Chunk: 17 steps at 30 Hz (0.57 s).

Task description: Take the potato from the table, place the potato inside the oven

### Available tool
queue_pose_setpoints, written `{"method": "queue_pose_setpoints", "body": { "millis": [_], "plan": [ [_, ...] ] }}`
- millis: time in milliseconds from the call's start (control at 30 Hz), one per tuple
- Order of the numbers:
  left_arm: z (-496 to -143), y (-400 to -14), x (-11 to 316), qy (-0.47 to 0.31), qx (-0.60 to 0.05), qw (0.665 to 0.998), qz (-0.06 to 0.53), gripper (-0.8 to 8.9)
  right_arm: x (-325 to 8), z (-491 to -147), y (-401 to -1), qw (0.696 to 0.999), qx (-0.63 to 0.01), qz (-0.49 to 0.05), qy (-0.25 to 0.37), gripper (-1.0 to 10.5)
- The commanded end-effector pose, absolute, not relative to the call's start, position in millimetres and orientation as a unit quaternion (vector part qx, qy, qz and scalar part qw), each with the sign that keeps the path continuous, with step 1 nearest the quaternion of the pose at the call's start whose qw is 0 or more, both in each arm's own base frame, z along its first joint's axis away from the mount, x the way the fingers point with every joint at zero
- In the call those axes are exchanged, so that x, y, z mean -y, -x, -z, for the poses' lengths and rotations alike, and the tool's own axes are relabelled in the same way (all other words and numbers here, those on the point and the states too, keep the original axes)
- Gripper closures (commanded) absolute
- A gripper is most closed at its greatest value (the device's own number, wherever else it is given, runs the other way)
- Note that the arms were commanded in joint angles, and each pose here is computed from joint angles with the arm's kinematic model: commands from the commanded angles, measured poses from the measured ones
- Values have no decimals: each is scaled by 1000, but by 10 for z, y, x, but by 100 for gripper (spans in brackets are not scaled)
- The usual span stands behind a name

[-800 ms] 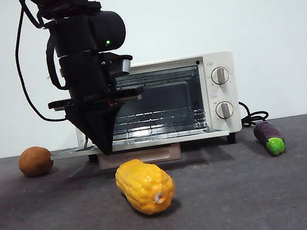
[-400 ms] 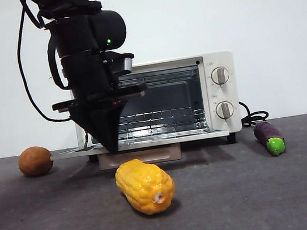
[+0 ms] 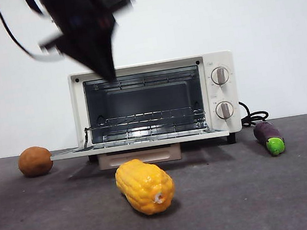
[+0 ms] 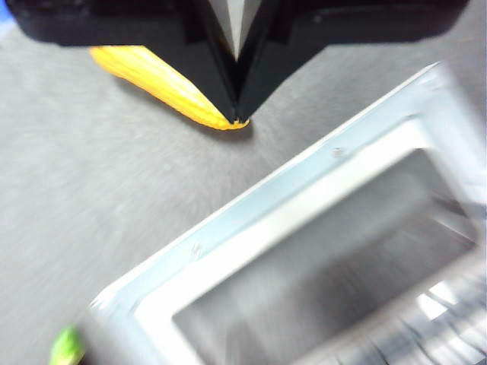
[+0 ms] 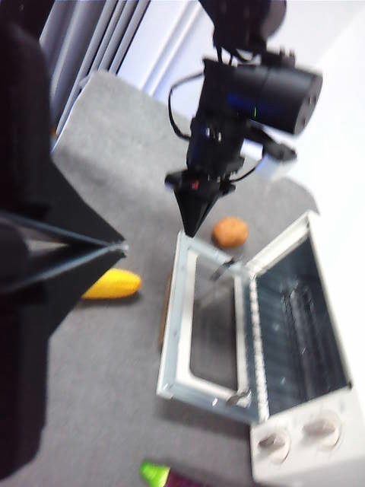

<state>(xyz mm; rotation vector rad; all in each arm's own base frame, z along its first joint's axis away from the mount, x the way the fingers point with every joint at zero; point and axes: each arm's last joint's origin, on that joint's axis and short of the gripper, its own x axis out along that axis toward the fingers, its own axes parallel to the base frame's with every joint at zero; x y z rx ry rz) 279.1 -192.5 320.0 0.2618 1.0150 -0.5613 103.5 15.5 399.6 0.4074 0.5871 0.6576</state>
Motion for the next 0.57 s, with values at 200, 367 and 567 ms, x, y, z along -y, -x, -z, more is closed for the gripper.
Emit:
{"method": "queue_pose_setpoints", "body": {
  "millis": [200, 367, 567],
  "plan": [
    [-4049, -2120, 1410, -101, -355, 893, 257, 820, -316, -4074, -1344, 858, -274, -379, -214, 936],
    [-4344, -1651, 1024, -95, -312, 921, 215, 820, -655, -4199, -1605, 842, -244, -432, -210, 902],
    [-4522, -1128, 631, -82, -272, 947, 151, 820, -1408, -4540, -1989, 826, -240, -490, -142, 878]
  ]
}}
